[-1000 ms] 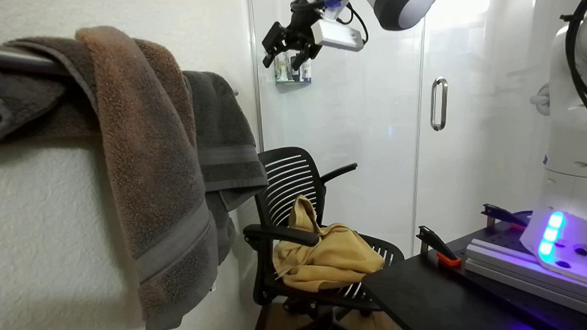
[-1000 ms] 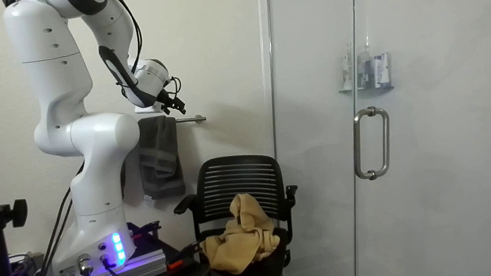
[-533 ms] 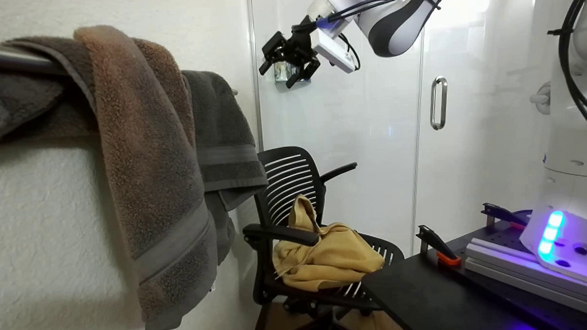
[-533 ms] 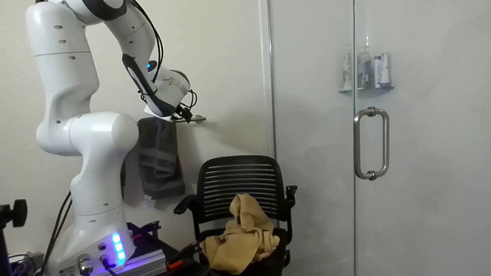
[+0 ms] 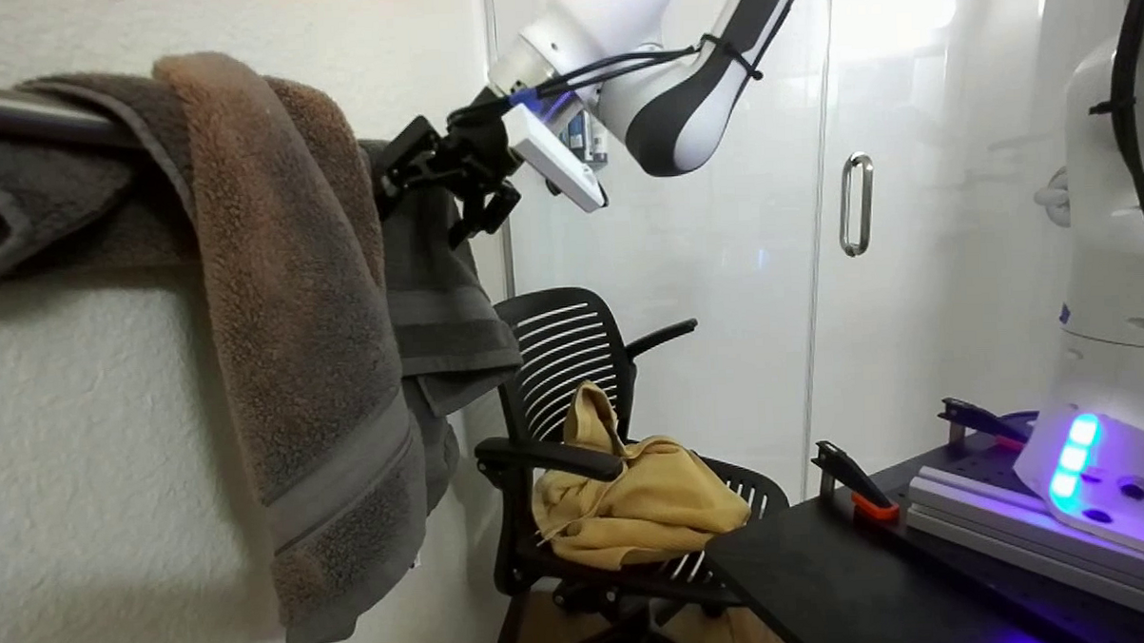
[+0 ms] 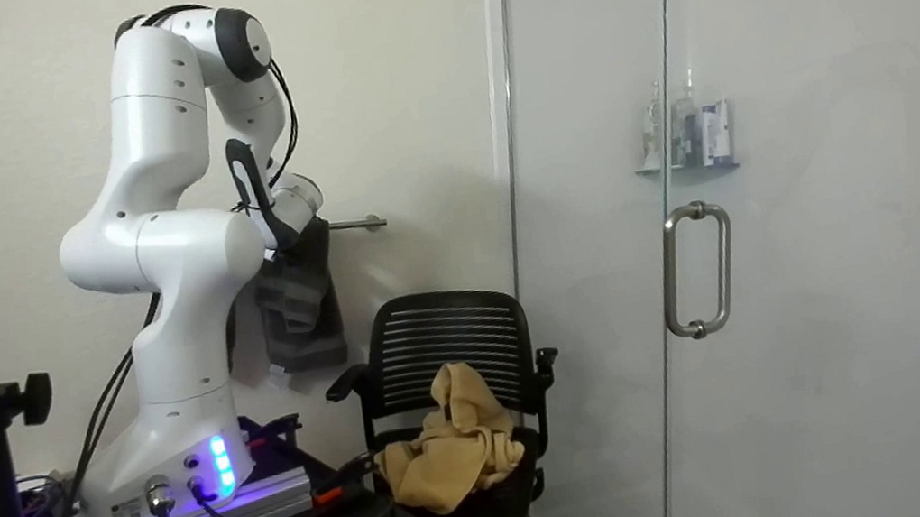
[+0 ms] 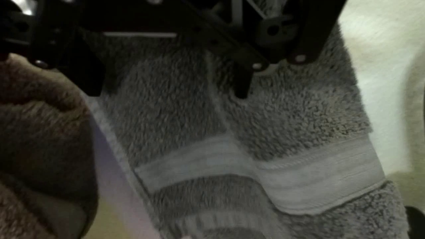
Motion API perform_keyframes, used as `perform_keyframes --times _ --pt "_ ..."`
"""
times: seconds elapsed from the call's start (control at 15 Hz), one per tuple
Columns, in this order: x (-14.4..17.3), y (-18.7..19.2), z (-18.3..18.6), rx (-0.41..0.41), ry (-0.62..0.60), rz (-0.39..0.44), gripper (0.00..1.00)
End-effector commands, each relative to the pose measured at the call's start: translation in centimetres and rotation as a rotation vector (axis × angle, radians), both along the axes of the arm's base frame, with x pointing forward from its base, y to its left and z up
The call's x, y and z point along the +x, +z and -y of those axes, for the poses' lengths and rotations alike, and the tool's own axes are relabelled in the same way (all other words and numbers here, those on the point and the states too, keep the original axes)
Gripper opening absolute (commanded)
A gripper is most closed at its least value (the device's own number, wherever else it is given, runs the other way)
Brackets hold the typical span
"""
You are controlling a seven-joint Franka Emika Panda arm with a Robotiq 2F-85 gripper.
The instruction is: Unhang the yellow and gray towels and put them on the chair, and then open the bathing room door
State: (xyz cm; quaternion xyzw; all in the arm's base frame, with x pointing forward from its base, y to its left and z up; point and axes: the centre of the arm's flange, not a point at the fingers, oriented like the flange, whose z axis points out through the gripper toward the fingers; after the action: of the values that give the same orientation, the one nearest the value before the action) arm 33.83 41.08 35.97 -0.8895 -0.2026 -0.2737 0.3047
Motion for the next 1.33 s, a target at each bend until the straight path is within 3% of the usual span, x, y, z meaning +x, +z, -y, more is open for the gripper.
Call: perform_keyframes --times 0.0,0.13,0.73,0.8,0.87,1.27 --pt "-0.1 -0.7 -0.9 -0.004 0.013 -0.01 1.0" --pt "0.5 -1.4 -1.0 -0.007 0.012 -0.015 1.0" --pt "0.8 -4.8 -0.9 -0.312 -0.064 0.095 1.0" --pt "0.9 -5.0 -0.7 -0.336 -0.069 0.114 0.76" --pt "1.0 -5.1 -0.8 -0.365 -0.071 0.135 0.74" --pt "0.9 -4.9 -0.3 -0.468 -0.075 0.236 0.31"
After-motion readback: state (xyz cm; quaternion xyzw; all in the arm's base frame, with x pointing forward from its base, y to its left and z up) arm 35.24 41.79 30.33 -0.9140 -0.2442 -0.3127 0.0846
